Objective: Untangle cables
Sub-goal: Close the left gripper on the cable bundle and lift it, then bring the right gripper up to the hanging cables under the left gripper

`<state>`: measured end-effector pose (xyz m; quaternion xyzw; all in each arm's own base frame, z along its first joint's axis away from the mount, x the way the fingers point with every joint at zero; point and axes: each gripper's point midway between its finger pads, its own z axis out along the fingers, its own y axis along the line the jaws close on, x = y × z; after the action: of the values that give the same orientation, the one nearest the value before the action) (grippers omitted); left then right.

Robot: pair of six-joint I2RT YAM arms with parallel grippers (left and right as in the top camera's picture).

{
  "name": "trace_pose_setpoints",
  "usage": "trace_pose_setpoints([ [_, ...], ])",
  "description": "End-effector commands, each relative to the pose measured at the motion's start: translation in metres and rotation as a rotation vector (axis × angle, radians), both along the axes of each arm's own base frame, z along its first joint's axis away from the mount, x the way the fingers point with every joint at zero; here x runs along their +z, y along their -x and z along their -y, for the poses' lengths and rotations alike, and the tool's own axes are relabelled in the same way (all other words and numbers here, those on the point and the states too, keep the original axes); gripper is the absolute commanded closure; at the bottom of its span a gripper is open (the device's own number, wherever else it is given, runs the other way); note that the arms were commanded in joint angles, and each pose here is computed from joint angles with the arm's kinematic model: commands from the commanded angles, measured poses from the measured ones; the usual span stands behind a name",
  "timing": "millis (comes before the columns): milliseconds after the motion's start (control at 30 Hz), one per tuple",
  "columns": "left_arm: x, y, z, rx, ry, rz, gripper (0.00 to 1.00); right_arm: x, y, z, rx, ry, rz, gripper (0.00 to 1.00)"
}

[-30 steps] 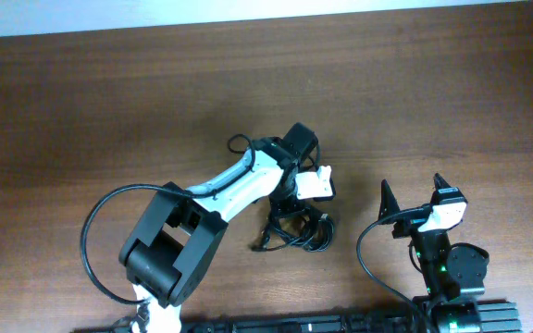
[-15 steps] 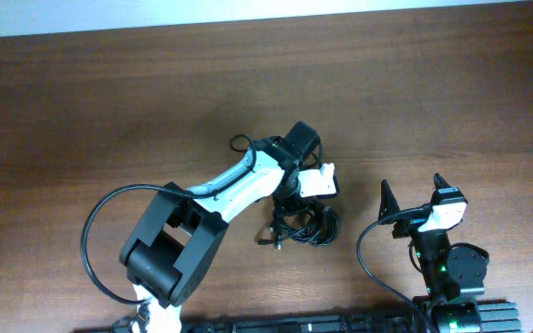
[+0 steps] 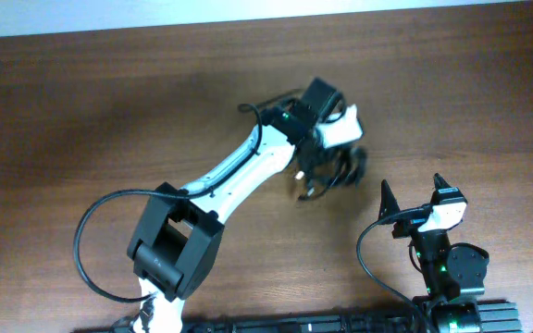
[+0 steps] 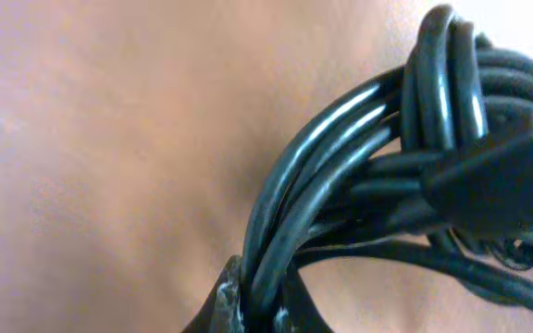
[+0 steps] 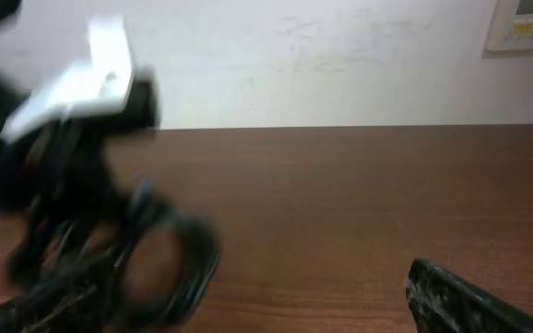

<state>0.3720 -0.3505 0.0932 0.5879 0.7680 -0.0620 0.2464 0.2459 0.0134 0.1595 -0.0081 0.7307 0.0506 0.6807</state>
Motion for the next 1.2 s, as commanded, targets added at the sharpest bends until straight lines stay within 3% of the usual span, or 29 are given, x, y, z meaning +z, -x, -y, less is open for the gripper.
trace_pose_setpoints([
  [0,0.045,-0.029,0.018,0.106,0.132,0.083,1.00,-0.002,0.000,0.001,-0.006,0.000,-0.001,0.01],
  [400,0.117,-0.075,0.058,0.375,0.575,0.149,1.00,-0.002,0.000,0.001,-0.006,0.000,-0.001,0.01],
  [800,0.059,-0.084,0.059,0.420,0.497,0.106,1.00,-0.002,0.000,0.001,-0.006,0.000,-0.001,0.01],
  [1167,0.059,-0.081,0.062,0.412,0.499,0.102,1.00,-0.001,0.000,0.001,-0.006,0.000,0.002,0.01],
])
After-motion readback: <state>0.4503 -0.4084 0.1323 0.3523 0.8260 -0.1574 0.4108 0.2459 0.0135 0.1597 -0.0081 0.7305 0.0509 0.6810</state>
